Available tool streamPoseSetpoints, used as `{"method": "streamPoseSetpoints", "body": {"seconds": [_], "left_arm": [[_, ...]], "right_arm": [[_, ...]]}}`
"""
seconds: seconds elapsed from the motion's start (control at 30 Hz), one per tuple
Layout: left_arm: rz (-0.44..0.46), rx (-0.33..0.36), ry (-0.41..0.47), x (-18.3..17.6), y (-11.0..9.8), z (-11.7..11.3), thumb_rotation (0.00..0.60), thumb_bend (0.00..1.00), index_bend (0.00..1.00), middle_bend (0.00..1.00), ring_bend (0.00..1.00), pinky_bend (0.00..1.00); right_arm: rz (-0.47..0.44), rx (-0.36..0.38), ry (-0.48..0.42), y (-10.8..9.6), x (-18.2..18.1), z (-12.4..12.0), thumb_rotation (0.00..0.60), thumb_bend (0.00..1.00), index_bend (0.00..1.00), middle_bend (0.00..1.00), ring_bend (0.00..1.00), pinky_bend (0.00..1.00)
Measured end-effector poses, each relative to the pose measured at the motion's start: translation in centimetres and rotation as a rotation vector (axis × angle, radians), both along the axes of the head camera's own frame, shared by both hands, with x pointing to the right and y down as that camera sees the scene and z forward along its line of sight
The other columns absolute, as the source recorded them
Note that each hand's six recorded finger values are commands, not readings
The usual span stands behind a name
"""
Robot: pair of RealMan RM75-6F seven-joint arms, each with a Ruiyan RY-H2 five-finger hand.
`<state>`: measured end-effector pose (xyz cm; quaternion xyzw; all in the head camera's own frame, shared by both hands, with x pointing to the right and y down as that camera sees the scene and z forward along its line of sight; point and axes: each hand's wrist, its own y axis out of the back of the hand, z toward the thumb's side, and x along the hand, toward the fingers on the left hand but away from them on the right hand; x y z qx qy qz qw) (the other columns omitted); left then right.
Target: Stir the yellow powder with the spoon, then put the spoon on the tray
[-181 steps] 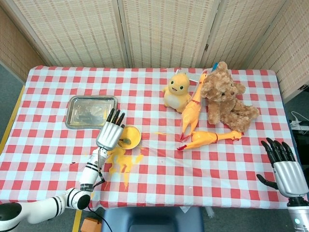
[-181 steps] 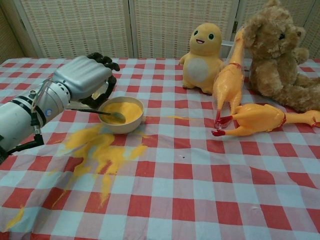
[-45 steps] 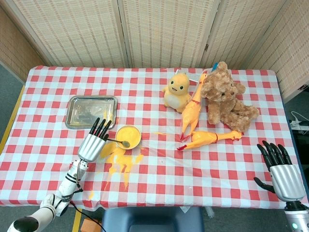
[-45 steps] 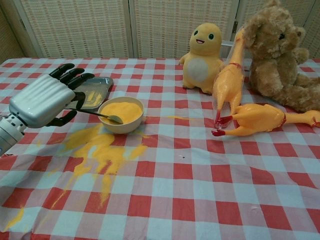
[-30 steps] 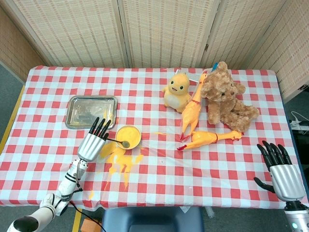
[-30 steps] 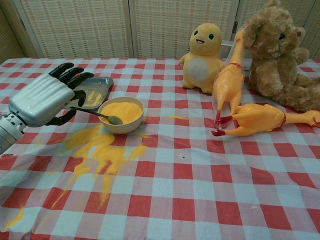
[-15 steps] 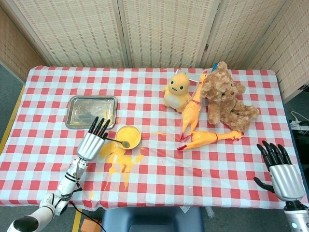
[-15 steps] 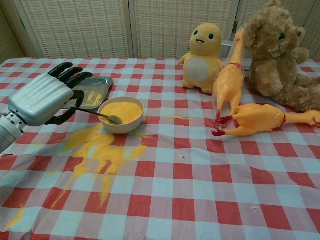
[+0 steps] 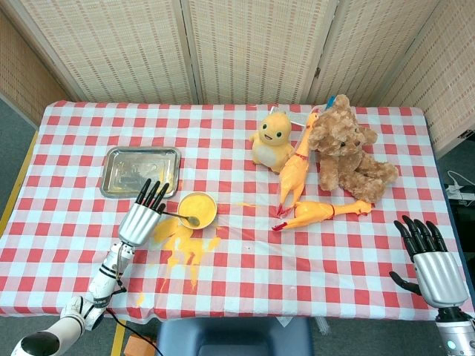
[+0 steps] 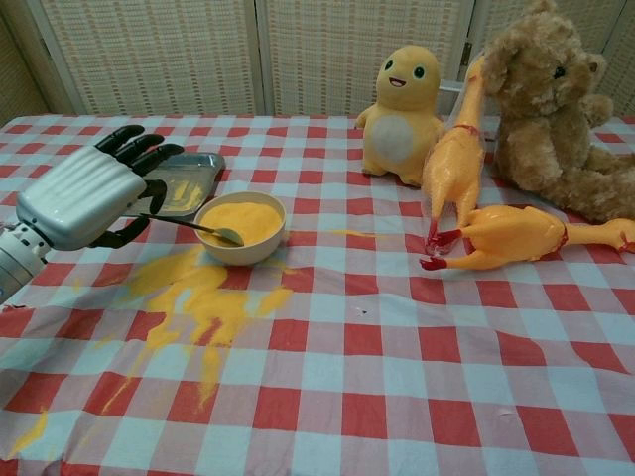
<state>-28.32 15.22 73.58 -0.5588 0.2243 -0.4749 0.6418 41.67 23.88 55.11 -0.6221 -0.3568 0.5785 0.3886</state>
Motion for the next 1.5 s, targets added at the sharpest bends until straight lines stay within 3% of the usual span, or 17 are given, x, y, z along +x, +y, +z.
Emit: {"method": "streamPoseSetpoints", "body": {"seconds": [0.8,1.5], "left_arm": [[-0.004,-0.007,-0.002,-0.06,-0.14,0.17,0.6,0.46,0.51,0.05,0.0,0.0],[-0.004,-0.008,0.01,-0.29,-0.17,-0.05,0.6,0.47,0.63,0.07,0.0,0.0]], "right_arm": [[0.002,-0.003,0.003,0.0,0.04,0.1,0.6,0.07,0.0,0.0,0.0,0.0],[-0.002,-0.012,-0.002,0.07,-0.14,0.27,0.6,0.07,0.0,0.0,0.0,0.0]]}}
